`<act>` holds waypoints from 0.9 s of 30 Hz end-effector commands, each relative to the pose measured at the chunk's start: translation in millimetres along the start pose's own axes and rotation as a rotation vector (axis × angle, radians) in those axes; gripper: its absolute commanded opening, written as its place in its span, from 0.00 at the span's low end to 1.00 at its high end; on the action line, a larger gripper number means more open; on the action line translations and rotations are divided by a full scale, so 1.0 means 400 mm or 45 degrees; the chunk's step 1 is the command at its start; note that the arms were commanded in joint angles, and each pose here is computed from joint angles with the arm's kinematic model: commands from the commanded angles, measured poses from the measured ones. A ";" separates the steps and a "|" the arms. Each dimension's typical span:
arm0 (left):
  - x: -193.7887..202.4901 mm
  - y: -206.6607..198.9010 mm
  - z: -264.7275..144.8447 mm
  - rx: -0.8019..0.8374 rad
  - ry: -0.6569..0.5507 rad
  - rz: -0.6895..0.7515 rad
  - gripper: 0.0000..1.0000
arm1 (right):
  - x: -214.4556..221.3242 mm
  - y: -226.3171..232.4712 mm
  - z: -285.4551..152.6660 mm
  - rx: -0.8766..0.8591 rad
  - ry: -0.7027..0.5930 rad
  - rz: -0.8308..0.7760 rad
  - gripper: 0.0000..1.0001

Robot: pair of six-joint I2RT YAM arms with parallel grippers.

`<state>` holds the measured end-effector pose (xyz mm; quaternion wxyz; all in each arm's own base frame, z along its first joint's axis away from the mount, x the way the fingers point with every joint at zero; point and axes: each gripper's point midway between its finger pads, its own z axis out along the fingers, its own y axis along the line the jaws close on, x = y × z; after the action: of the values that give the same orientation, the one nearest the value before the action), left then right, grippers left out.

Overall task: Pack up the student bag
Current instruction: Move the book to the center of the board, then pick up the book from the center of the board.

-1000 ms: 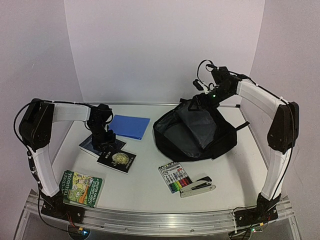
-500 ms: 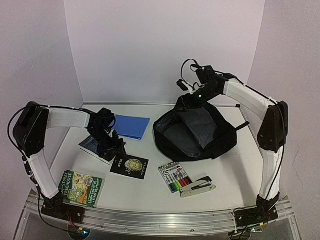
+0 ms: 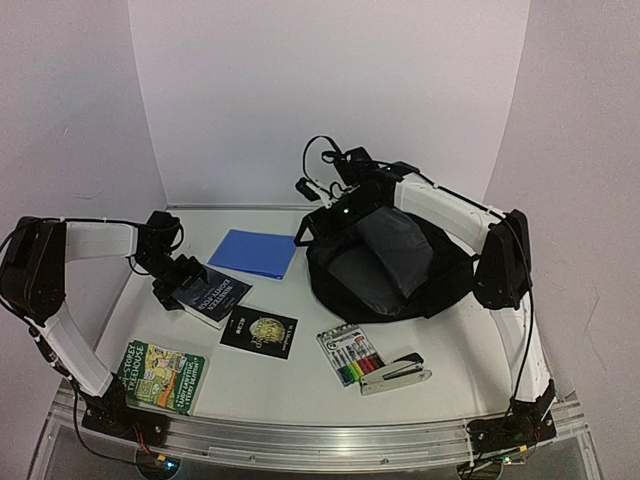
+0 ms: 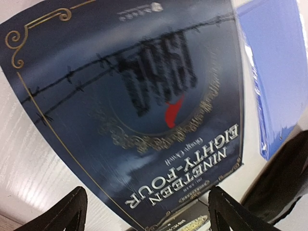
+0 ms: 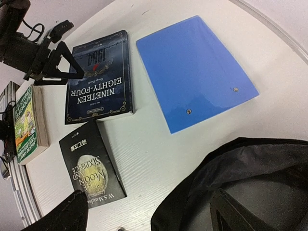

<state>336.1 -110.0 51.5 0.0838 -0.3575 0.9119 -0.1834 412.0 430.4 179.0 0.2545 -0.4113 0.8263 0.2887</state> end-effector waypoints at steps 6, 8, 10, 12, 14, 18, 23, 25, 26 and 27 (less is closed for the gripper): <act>-0.090 0.015 0.057 -0.145 -0.048 -0.018 0.73 | -0.103 0.044 0.145 -0.095 -0.220 -0.001 0.87; -0.100 0.006 0.066 -0.154 -0.041 0.015 0.66 | -0.114 0.063 0.177 -0.122 -0.256 0.019 0.88; -0.106 0.000 0.074 -0.152 -0.039 0.038 0.59 | -0.122 0.079 0.212 -0.142 -0.288 0.024 0.88; -0.110 -0.007 0.077 -0.144 -0.041 0.072 0.50 | -0.119 0.087 0.253 -0.152 -0.305 0.024 0.88; -0.113 -0.012 0.083 -0.145 -0.034 0.108 0.39 | -0.115 0.093 0.287 -0.152 -0.316 0.040 0.89; -0.119 -0.010 0.095 -0.175 -0.011 0.191 0.13 | -0.097 0.073 0.353 -0.113 -0.337 0.077 0.90; -0.118 -0.025 0.111 -0.172 0.036 0.316 0.04 | -0.070 0.061 0.404 -0.103 -0.334 0.098 0.89; -0.110 -0.039 0.117 -0.129 0.061 0.362 0.03 | -0.055 0.056 0.424 -0.092 -0.325 0.108 0.88; -0.105 -0.049 0.118 -0.098 0.070 0.383 0.03 | -0.043 0.052 0.436 -0.080 -0.315 0.118 0.87; -0.101 -0.061 0.118 -0.061 0.075 0.406 0.03 | -0.032 0.045 0.446 -0.064 -0.306 0.130 0.87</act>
<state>397.1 -101.4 31.2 0.0884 -0.2652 0.9494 -0.1435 420.4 561.4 59.2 0.2879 -0.3595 0.8073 0.3690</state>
